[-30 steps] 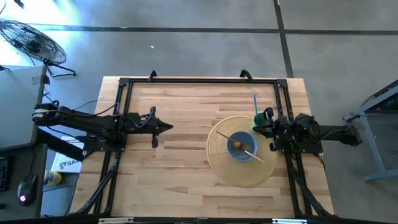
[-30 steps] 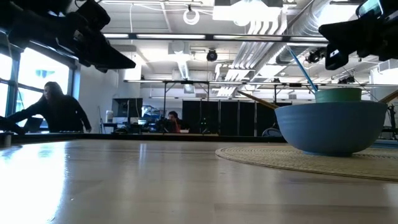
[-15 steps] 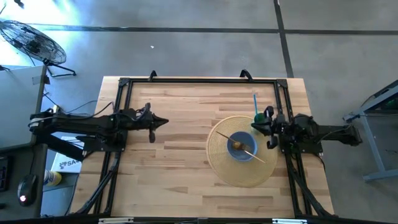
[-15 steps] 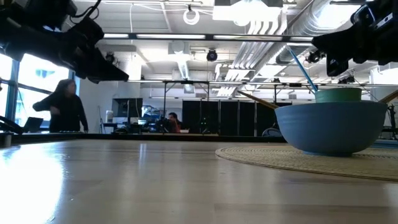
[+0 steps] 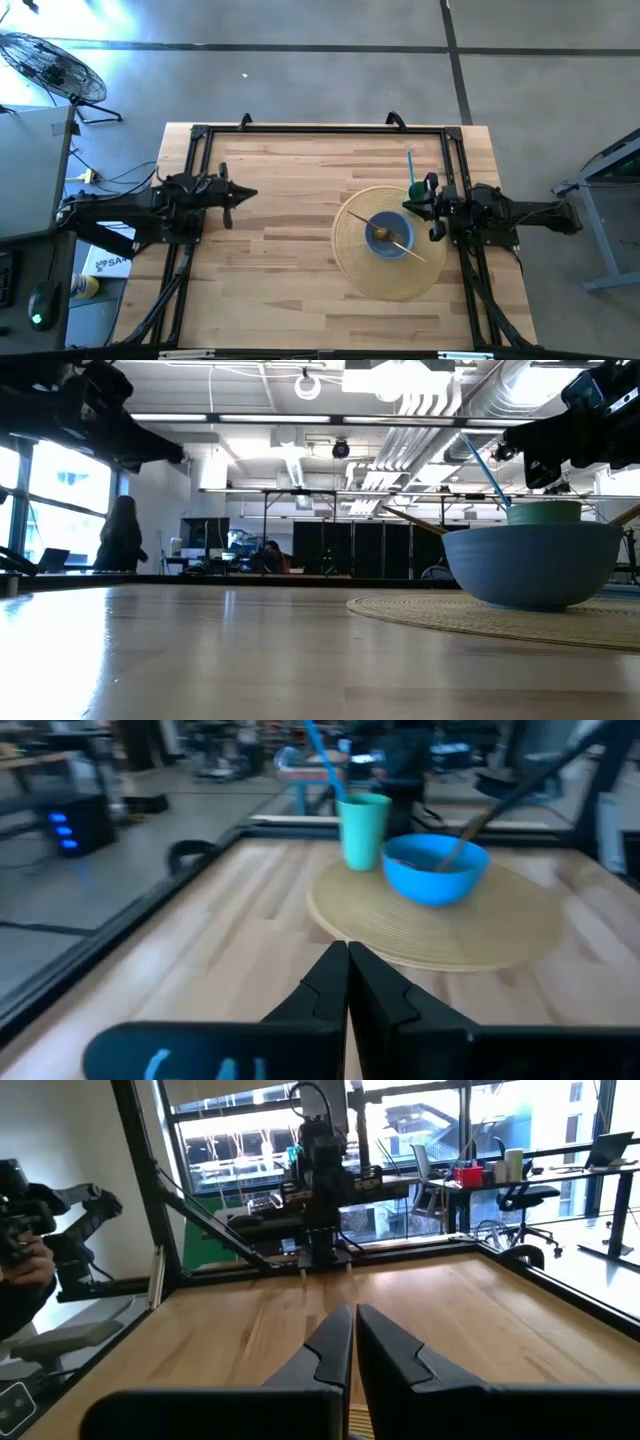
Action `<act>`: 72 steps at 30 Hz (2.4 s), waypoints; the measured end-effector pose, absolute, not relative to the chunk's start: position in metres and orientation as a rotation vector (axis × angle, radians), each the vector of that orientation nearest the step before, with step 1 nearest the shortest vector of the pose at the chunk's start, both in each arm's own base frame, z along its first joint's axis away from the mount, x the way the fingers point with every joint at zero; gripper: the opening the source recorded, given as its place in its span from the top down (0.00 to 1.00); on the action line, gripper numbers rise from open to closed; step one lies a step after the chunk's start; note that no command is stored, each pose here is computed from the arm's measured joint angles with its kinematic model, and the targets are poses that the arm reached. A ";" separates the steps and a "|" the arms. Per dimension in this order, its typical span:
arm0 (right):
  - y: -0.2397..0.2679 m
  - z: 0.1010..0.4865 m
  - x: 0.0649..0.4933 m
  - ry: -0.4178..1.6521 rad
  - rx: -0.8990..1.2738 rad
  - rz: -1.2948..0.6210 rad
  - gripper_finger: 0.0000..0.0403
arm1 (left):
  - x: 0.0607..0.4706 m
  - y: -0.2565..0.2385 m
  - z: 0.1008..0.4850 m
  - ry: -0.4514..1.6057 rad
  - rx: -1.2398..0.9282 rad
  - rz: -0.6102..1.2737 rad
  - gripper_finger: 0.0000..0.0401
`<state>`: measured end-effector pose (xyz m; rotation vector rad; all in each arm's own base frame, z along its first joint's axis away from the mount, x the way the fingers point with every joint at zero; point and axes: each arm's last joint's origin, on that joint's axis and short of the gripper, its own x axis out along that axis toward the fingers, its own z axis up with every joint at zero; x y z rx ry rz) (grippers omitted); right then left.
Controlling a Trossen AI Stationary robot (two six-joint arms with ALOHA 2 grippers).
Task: Pick & Place Utensil
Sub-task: Return to Home Position
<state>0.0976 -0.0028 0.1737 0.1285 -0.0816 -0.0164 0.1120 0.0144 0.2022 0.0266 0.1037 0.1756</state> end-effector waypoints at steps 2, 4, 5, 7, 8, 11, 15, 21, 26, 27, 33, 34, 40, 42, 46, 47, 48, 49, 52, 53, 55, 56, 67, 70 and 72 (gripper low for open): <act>-0.003 0.174 0.098 -0.082 0.128 -0.016 0.97 | 0.107 0.015 0.202 0.087 0.024 0.214 1.00; -0.003 0.174 0.098 -0.082 0.114 -0.012 0.97 | 0.103 0.015 0.197 0.062 0.026 0.232 1.00; -0.002 0.174 0.098 -0.081 0.107 -0.003 0.97 | 0.101 0.015 0.194 0.053 0.031 0.245 1.00; -0.002 0.174 0.098 -0.080 0.106 0.026 0.97 | 0.098 0.015 0.188 0.027 0.032 0.255 1.00; -0.001 0.174 0.098 -0.079 0.116 0.045 0.97 | 0.096 0.015 0.185 0.019 0.032 0.256 1.00; 0.000 0.174 0.097 -0.076 0.126 0.089 0.97 | 0.091 0.014 0.182 0.006 0.046 0.244 1.00; 0.000 0.174 0.097 -0.076 0.126 0.093 0.97 | 0.091 0.014 0.179 0.046 0.057 0.257 1.00; 0.000 0.174 0.098 -0.076 0.126 0.088 0.97 | 0.092 0.014 0.180 0.019 0.024 0.255 1.00; 0.000 0.174 0.098 -0.075 0.128 0.088 0.97 | 0.096 0.013 0.172 -0.036 0.006 0.205 1.00; 0.000 0.174 0.098 -0.075 0.127 0.088 0.97 | 0.097 0.013 0.172 -0.034 0.010 0.199 1.00; 0.000 0.174 0.098 -0.075 0.125 0.088 0.97 | 0.098 0.010 0.169 -0.010 0.003 0.165 1.00; 0.000 0.174 0.098 -0.075 0.125 0.088 0.97 | 0.098 0.009 0.169 -0.011 0.009 0.154 1.00; 0.000 0.174 0.098 -0.074 0.125 0.088 0.97 | 0.098 0.001 0.169 -0.016 0.024 0.108 1.00; 0.000 0.174 0.098 -0.074 0.125 0.088 0.97 | 0.099 -0.002 0.169 -0.015 0.039 0.080 1.00; 0.000 0.174 0.098 -0.074 0.125 0.088 0.97 | 0.098 -0.005 0.169 -0.013 0.068 0.023 1.00; 0.000 0.173 0.098 -0.074 0.125 0.088 0.97 | 0.099 -0.005 0.169 -0.012 0.071 0.014 1.00; 0.000 0.173 0.098 -0.074 0.125 0.088 0.97 | 0.099 -0.005 0.168 -0.010 0.072 0.015 1.00; 0.000 0.173 0.098 -0.074 0.125 0.088 0.97 | 0.099 -0.005 0.168 -0.009 0.076 0.021 1.00; 0.000 0.173 0.098 -0.073 0.125 0.088 0.97 | 0.099 -0.005 0.168 -0.008 0.096 0.028 1.00; 0.000 0.173 0.098 -0.074 0.125 0.088 0.97 | 0.099 -0.005 0.168 -0.008 0.097 0.020 1.00; 0.000 0.173 0.098 -0.074 0.125 0.088 0.97 | 0.099 -0.005 0.168 -0.008 0.099 0.009 1.00; 0.000 0.173 0.098 -0.074 0.125 0.088 0.97 | 0.099 -0.005 0.168 -0.006 0.100 0.009 1.00; 0.000 0.173 0.098 -0.074 0.125 0.088 0.97 | 0.099 -0.005 0.167 -0.002 0.074 0.009 1.00; 0.000 0.173 0.098 -0.074 0.125 0.088 0.97 | 0.099 -0.005 0.167 -0.002 0.074 0.009 1.00; 0.000 0.173 0.098 -0.074 0.125 0.088 0.97 | 0.099 -0.005 0.167 -0.002 0.074 0.009 1.00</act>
